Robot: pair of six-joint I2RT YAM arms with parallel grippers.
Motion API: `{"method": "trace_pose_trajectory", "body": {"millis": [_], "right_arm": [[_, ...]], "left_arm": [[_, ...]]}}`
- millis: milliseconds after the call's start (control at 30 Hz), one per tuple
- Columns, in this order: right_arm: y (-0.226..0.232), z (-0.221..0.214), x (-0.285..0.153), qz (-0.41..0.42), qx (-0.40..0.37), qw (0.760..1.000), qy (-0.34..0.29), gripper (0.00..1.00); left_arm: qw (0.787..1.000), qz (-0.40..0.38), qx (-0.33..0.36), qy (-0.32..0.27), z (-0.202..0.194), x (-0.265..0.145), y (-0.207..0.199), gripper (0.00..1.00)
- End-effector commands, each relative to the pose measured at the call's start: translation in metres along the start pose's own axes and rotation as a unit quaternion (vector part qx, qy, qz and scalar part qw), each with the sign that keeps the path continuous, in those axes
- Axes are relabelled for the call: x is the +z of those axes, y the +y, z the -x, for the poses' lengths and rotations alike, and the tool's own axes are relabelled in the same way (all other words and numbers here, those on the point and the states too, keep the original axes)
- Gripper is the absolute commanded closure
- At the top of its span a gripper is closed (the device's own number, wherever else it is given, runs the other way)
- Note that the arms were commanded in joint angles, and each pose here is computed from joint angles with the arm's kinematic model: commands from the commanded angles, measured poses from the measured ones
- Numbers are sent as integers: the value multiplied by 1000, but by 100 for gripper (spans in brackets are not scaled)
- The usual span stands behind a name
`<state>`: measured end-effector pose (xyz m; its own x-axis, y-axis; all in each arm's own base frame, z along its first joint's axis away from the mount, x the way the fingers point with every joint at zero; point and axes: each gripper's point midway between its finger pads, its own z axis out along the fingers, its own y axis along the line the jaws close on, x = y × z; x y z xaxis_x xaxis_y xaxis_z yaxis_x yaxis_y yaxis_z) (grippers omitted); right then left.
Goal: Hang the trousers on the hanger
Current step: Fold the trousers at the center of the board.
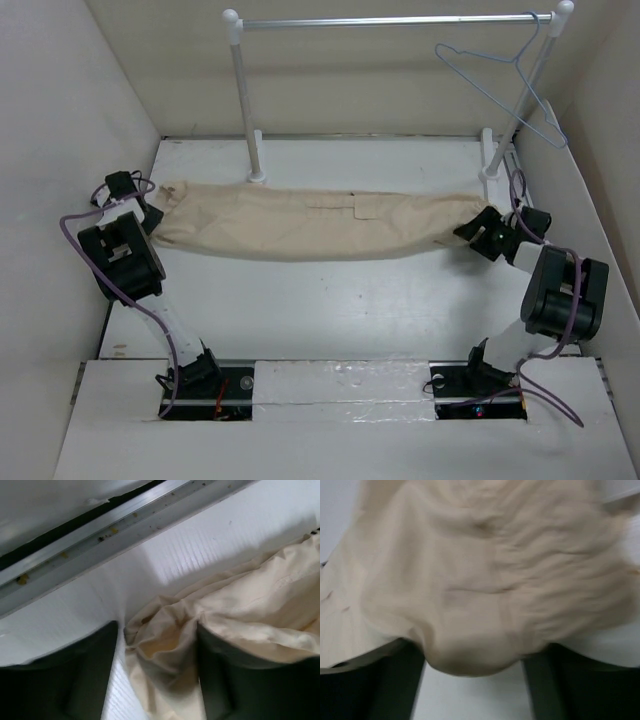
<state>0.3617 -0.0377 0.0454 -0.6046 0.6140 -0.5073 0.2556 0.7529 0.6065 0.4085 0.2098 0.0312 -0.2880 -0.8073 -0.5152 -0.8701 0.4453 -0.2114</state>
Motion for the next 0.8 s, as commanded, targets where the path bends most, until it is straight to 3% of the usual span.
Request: {"method": "trace_pose_trajectory", "body": {"millis": [0, 33, 67, 100, 133, 300, 367, 467, 633, 767], "right_arm": [[-24, 0, 22, -47, 42, 998, -8, 33], [-24, 2, 22, -59, 42, 997, -5, 65], [-25, 9, 23, -64, 35, 997, -14, 66], [-25, 10, 21, -72, 32, 997, -10, 94], [-27, 5, 16, -84, 32, 996, 8, 100], [-41, 19, -29, -144, -25, 989, -7, 100], [-52, 25, -67, -183, -49, 982, -15, 100], [-54, 20, -89, -192, -61, 979, -15, 100], [-58, -34, -116, -174, -38, 983, 34, 100], [-55, -46, -138, -193, -46, 979, 45, 100]], "left_arm": [[999, 33, 7, 11, -8, 13, 16, 57], [999, 35, 14, 12, -7, 15, 16, 88], [999, 34, 13, 7, -3, 15, 14, 89], [999, 39, 17, 6, -1, 15, 15, 97], [999, 50, 21, 7, 0, 12, 19, 100], [995, 95, -1, -27, 25, -4, 46, 100], [993, 113, -6, -33, 23, -14, 62, 100], [992, 115, -8, -44, 21, -26, 69, 100], [988, 149, -17, -41, -3, -57, 99, 100], [978, 203, -24, -47, -20, -83, 133, 100]]}}
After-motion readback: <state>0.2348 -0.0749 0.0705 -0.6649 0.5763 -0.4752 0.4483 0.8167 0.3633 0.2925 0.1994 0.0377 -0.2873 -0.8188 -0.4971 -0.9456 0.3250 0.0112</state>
